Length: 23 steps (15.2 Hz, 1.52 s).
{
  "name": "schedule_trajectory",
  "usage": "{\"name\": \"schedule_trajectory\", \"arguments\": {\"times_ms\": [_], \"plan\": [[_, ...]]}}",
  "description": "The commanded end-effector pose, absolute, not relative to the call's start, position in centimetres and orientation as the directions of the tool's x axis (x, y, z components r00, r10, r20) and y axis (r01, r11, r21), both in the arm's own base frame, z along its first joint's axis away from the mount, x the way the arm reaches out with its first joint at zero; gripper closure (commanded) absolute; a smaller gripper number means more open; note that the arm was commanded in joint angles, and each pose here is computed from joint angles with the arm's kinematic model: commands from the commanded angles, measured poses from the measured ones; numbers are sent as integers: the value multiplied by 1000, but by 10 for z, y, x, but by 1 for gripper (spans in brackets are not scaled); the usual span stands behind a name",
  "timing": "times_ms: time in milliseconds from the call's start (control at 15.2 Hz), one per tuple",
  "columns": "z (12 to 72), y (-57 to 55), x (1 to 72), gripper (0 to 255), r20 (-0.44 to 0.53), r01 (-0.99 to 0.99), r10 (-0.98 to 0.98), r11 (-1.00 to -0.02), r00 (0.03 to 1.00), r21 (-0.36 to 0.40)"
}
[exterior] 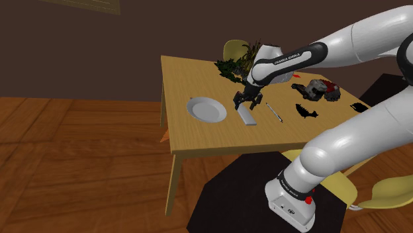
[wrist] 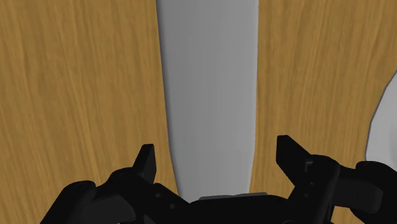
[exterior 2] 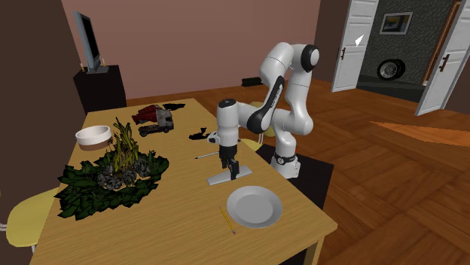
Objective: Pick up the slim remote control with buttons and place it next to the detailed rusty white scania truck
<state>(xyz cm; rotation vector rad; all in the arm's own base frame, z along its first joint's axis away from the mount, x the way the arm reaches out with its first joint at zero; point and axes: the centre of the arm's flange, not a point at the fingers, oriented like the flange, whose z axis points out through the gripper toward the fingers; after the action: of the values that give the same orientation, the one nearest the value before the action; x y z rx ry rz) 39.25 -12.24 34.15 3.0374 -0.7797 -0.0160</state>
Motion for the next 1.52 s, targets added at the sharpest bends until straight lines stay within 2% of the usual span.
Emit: {"name": "schedule_trajectory", "arguments": {"times_ms": [0, 528, 594, 1188, 1452], "plan": [[330, -124, 392, 0, -8, -482, -482, -876, 876, 8], [327, -124, 392, 0, -8, -482, -482, -876, 876, 8], [327, -124, 392, 255, -8, -482, -482, -876, 876, 8], [327, -124, 392, 255, -8, -482, -482, -876, 876, 8], [349, -124, 392, 255, -8, -482, -482, -876, 876, 8]]}}
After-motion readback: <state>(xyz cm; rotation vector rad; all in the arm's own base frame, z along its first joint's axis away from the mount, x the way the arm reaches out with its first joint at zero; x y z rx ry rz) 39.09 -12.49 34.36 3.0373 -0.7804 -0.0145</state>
